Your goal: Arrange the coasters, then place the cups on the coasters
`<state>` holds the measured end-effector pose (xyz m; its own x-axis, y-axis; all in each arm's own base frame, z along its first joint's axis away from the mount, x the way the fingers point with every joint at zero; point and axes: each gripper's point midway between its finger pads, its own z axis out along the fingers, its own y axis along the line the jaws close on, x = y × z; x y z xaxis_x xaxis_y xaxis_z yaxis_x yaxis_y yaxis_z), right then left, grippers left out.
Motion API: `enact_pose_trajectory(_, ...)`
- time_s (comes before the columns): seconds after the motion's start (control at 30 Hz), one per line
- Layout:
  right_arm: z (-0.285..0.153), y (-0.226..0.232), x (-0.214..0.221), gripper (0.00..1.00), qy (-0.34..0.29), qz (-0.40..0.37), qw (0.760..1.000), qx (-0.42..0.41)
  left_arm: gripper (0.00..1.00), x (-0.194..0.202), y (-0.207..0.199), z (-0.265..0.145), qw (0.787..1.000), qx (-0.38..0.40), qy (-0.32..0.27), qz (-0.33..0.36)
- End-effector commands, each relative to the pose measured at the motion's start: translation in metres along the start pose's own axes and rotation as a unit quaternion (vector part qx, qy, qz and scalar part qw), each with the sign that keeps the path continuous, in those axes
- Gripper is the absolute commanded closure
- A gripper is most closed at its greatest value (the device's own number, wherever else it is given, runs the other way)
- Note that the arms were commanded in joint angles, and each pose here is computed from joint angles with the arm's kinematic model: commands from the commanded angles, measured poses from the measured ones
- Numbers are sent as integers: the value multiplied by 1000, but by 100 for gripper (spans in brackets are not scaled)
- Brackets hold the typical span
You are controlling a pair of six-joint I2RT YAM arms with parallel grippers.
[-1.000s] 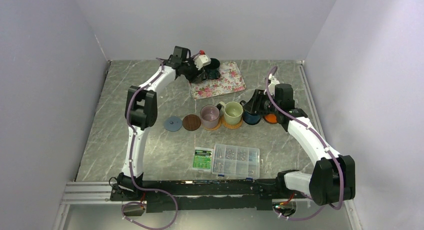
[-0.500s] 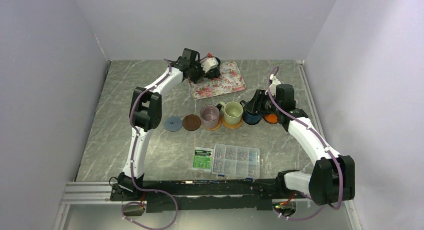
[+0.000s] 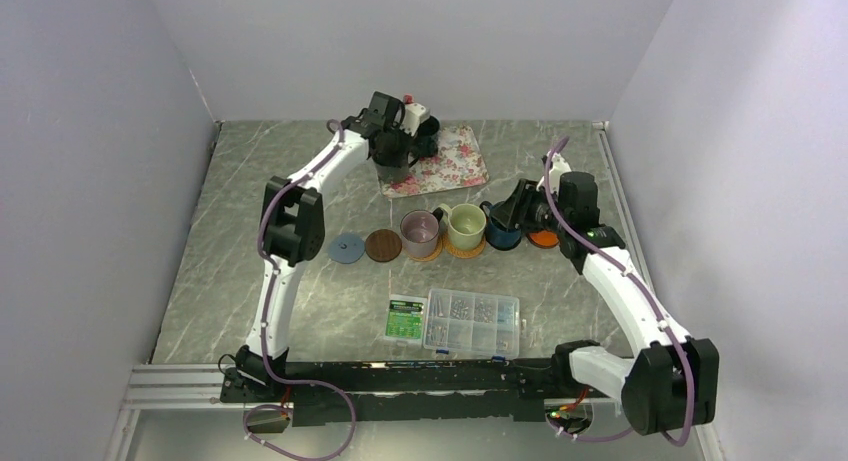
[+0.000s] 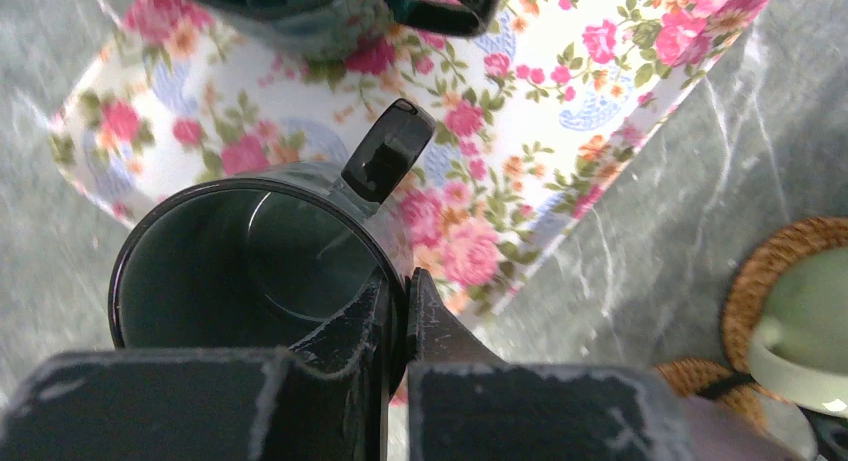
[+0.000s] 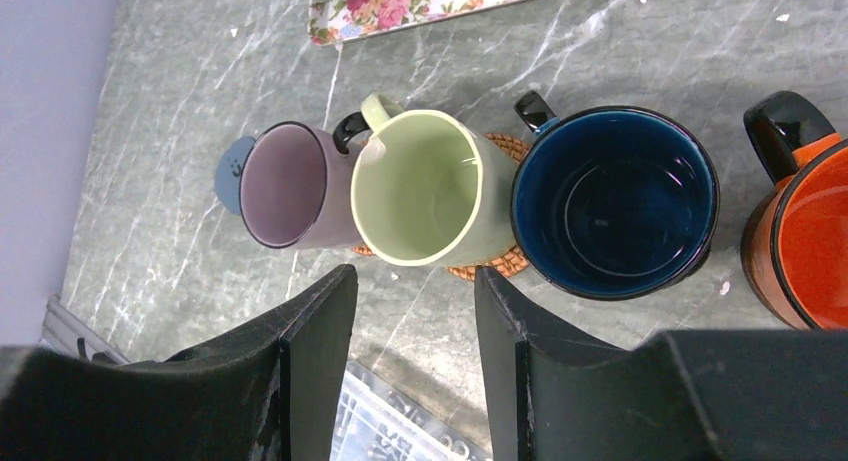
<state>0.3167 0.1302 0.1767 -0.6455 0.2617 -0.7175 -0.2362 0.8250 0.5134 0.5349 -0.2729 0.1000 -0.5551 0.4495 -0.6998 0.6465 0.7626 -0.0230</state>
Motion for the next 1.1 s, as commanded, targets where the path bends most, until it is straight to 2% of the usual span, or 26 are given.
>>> enact_pose_trajectory(0.0, -13, 4, -6, 49, -22, -11, 1000, 0, 97, -52, -1, -89, 995, -48, -60, -67)
enact_pose_trajectory(0.13, -22, 5, -8, 49, -40, -27, 999, 3, 97, -46, -5, -124, 988, -76, -51, -125)
enact_pose_trajectory(0.3, -33, 5, -11, 49, -56, -39, 998, 11, 97, -39, -19, -158, 984, -69, -64, -150)
enact_pose_trajectory(0.43, -38, 5, -12, 48, -62, -32, 997, 19, 97, -21, -26, -180, 976, -90, -39, -196)
enact_pose_trajectory(0.77, -49, -8, -4, 48, -62, 5, 996, 65, 97, 35, -69, -197, 955, -97, 2, -280)
enact_pose_trajectory(1.07, -53, -5, 1, 48, -53, 25, 996, 64, 97, 60, -89, -184, 948, -96, 26, -303)
